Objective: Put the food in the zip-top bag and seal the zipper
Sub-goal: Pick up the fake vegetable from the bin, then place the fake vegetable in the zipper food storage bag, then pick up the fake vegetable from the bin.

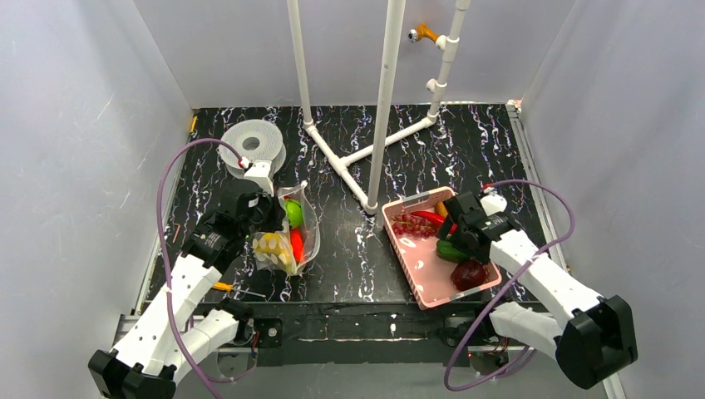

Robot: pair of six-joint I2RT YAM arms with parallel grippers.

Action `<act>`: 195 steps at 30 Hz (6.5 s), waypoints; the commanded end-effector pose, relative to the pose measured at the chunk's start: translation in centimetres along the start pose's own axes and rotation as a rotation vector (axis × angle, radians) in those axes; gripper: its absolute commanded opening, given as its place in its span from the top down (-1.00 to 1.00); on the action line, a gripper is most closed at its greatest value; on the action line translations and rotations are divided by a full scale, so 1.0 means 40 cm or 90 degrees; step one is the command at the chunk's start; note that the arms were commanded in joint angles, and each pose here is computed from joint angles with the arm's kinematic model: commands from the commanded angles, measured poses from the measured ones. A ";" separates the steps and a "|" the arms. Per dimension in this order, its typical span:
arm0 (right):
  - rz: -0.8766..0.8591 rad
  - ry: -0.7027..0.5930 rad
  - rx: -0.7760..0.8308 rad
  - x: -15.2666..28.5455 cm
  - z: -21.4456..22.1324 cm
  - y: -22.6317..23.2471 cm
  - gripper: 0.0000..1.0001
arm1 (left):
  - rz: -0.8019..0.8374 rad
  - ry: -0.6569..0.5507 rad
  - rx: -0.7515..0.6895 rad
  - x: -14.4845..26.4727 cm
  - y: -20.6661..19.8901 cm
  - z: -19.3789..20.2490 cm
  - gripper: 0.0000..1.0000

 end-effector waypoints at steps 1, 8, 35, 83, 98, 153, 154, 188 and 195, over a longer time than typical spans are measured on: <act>-0.002 0.017 0.025 -0.032 0.009 0.026 -0.97 | 0.007 -0.012 -0.005 0.004 -0.001 -0.001 1.00; 0.032 0.088 0.058 -0.083 0.048 0.050 -0.97 | 0.013 -0.019 -0.003 0.008 -0.003 -0.004 1.00; -0.228 -0.015 0.078 0.061 0.020 0.070 0.97 | 0.005 -0.009 0.001 -0.008 -0.002 0.006 1.00; -0.894 0.126 0.397 0.577 0.216 0.389 0.97 | 0.151 0.159 0.217 0.003 -0.090 -0.041 1.00; -0.775 0.030 0.416 0.475 0.290 0.427 0.97 | 0.186 0.096 0.275 0.044 -0.104 -0.077 1.00; -0.520 0.028 0.339 0.314 0.103 0.245 -0.43 | 0.114 0.120 0.211 0.050 -0.073 -0.050 1.00; -0.485 0.029 0.324 0.289 0.096 0.227 -0.43 | 0.126 0.123 0.197 0.046 -0.075 -0.050 1.00; -0.214 0.037 0.227 -0.040 -0.064 0.217 -0.72 | 0.158 0.076 -0.020 -0.031 -0.050 0.021 1.00; -0.250 0.001 0.248 -0.023 -0.093 0.238 -0.73 | 0.151 0.074 -0.021 -0.030 -0.048 0.022 1.00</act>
Point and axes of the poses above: each gripper's point midway between its finger pads, its own x axis back along the fingers, its own y axis along the line the jaws close on, z = x × y, the point moved 9 cm from there along x, back along the fingers, and after that the axes turned 14 degrees about -x, right-handed, at the moved point
